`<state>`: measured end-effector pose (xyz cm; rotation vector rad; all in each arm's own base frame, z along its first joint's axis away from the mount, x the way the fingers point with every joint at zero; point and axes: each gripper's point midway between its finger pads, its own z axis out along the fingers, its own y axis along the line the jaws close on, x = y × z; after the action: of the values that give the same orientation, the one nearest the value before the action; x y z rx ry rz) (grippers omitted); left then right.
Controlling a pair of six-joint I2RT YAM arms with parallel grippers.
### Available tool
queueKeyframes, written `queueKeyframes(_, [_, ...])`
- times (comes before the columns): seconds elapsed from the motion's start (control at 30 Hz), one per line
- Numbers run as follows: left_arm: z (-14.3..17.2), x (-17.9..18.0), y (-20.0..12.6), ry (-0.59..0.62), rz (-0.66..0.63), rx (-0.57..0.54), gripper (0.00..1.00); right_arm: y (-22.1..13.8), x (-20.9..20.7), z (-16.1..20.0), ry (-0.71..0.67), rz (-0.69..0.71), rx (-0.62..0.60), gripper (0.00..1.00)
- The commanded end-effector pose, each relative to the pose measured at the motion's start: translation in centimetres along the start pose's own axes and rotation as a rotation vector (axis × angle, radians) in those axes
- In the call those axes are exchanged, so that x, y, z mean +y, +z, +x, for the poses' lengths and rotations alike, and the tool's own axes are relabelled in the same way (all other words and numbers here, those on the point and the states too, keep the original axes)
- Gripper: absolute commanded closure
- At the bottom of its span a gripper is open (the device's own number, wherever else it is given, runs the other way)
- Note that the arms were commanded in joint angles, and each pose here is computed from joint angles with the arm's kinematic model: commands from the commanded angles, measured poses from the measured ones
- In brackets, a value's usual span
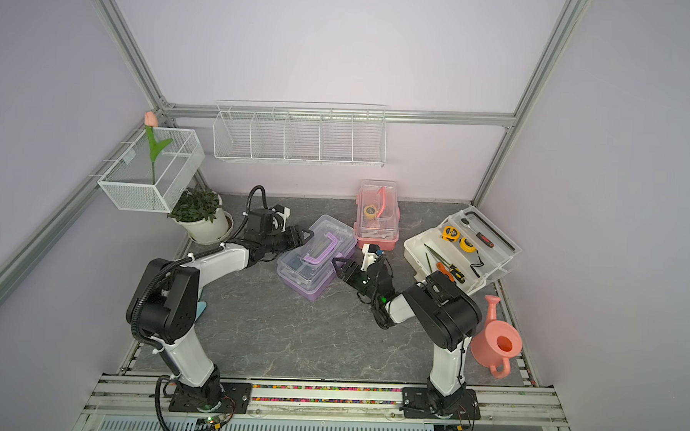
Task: Close toolboxes
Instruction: Fasten the toolbox latch on the toolbox.
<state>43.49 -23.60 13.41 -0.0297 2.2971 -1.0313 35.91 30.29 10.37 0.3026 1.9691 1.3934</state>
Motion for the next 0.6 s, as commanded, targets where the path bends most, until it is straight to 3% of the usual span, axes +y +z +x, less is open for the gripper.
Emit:
queueKeyframes(0.0, [2.6, 1.0, 0.8, -0.029, -0.024, 0.096, 0.30, 0.9, 0.0, -0.1, 0.022, -0.017, 0.000, 0.35])
queueKeyframes(0.57, [2.6, 1.0, 0.8, -0.029, -0.026, 0.098, 0.30, -0.4, -2.3, 0.7, 0.081, 0.019, -0.005, 0.42])
